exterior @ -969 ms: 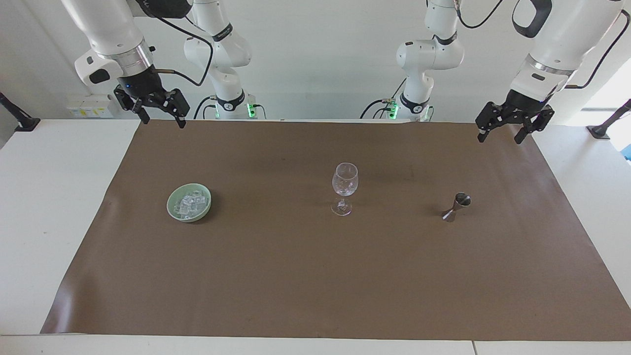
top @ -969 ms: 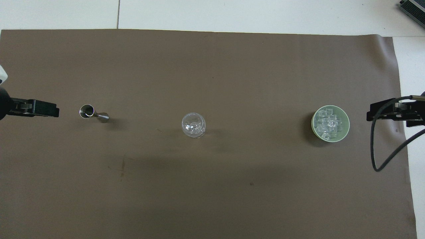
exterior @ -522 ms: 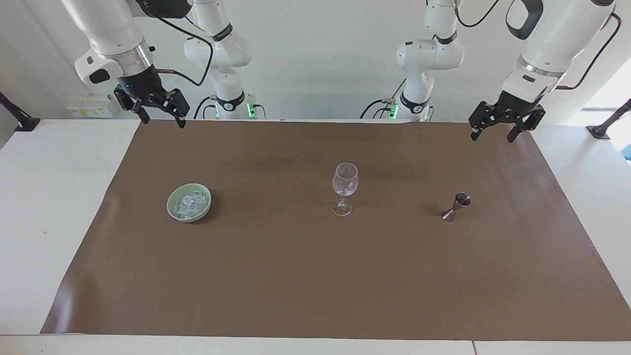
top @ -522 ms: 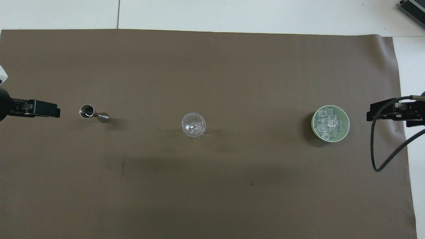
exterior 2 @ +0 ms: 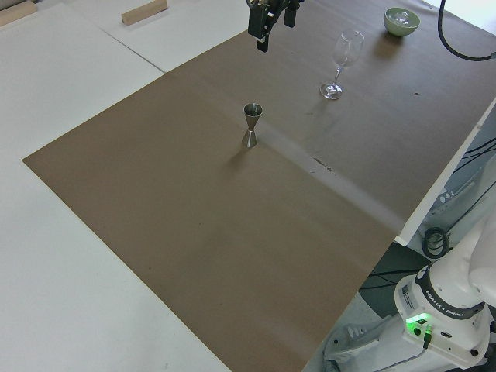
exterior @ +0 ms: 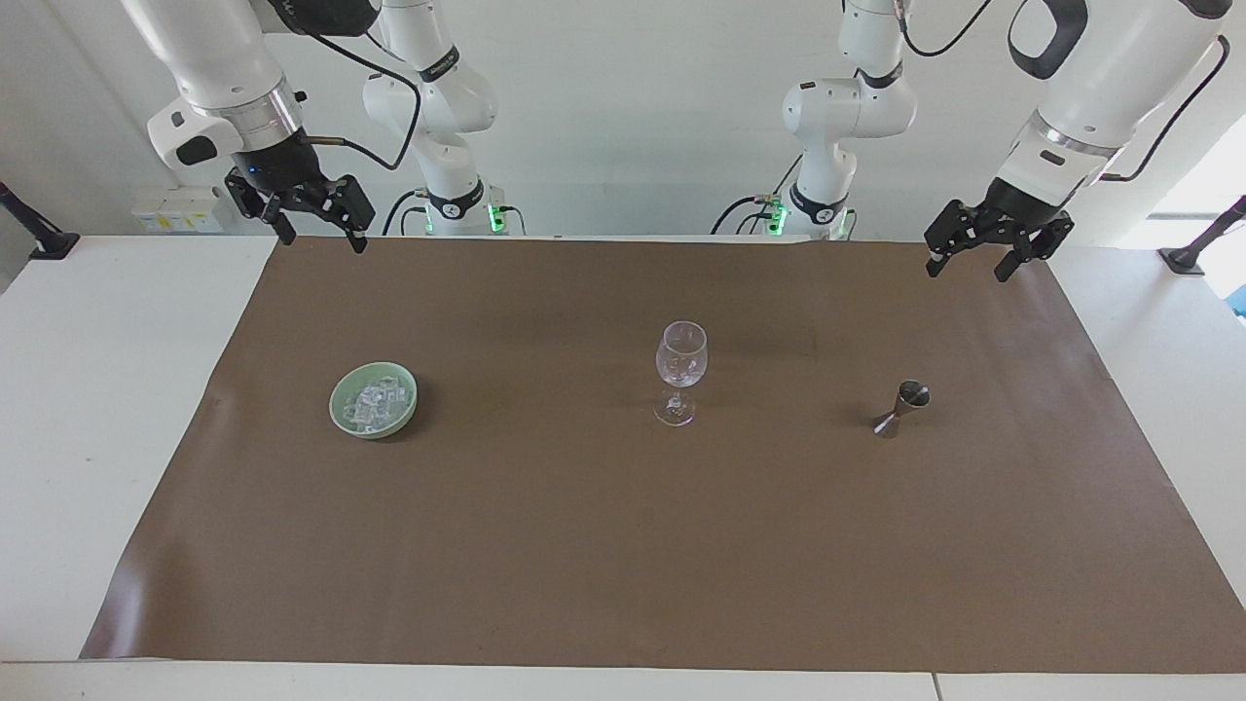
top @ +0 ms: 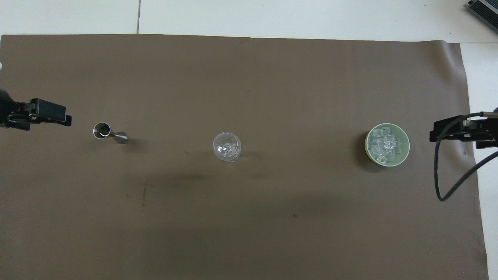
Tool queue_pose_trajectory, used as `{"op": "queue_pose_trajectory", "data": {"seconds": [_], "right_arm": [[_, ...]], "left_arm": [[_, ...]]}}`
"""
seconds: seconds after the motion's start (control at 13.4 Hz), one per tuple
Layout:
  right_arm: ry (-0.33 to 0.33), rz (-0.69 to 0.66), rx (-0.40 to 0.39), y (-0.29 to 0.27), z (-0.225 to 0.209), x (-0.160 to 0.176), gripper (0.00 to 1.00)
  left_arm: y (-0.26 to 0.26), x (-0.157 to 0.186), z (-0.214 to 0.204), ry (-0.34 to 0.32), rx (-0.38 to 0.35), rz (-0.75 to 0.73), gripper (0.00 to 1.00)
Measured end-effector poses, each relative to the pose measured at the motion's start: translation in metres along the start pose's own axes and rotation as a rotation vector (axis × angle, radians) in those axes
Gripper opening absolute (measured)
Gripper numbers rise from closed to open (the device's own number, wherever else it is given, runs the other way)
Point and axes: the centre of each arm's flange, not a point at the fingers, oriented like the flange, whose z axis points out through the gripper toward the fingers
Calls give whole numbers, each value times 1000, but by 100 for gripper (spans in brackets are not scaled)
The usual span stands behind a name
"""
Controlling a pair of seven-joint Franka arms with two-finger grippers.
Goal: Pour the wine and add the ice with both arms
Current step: 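Raise and open the left gripper beside the silver cup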
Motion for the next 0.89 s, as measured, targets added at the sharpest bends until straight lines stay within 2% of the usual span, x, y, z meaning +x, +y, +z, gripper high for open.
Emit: {"op": "queue_pose_trajectory", "data": {"seconds": [0.52,0.89], "right_arm": [[0,0,0,0,0,0,100],[0,0,0,0,0,0,100]], "left_arm": [[-32,43,28,-83,-85,-330,100],[-76,62,54,-161,-211,-597,100]]}}
